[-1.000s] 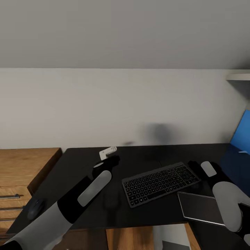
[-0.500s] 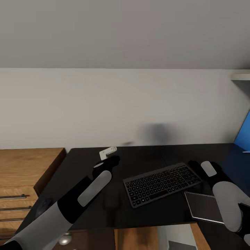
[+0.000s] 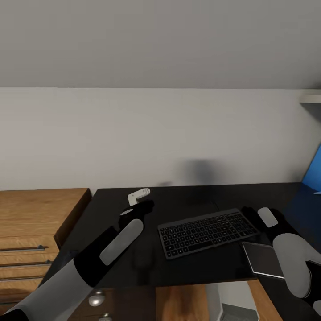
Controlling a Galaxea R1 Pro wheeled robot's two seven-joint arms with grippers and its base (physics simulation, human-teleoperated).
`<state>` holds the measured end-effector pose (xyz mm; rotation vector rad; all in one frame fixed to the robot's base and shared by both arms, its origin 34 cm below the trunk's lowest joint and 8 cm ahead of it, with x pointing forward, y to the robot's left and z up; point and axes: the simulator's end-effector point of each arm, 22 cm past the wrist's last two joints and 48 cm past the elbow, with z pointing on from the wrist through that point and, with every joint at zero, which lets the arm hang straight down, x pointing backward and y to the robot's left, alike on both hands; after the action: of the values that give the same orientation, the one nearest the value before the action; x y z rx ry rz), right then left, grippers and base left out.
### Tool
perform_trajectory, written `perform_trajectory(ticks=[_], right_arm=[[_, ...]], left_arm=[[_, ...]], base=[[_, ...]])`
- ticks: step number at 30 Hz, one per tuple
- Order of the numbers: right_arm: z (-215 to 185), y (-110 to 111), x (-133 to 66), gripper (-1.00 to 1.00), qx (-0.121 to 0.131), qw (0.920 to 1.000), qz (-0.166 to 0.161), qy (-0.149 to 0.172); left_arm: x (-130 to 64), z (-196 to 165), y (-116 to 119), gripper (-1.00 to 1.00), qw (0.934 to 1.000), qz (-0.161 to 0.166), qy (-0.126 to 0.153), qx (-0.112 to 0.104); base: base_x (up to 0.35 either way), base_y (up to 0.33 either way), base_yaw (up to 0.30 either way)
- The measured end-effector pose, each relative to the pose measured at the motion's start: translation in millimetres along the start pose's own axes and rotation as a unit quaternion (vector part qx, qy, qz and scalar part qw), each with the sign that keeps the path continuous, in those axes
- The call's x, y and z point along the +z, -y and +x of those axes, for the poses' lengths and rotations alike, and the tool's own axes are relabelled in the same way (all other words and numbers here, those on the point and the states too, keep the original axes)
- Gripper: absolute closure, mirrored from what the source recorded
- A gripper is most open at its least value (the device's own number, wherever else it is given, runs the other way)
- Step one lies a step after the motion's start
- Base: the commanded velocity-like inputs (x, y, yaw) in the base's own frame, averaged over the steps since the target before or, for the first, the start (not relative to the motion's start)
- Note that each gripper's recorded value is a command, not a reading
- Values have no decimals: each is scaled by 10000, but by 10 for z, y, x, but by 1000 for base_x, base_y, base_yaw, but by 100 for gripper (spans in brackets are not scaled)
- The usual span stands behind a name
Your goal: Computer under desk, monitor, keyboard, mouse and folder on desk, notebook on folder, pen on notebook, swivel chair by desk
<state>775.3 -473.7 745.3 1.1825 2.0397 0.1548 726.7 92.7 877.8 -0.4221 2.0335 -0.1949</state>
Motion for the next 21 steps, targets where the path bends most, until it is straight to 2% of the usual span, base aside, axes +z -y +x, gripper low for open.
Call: perform_trajectory(ticks=[21], right_arm=[[-46, -19, -16, -100, -40, 10000, -11, 54]], left_arm=[[-4, 4, 10, -100, 10000, 7, 2, 10]], base=[[-3, 163, 0]])
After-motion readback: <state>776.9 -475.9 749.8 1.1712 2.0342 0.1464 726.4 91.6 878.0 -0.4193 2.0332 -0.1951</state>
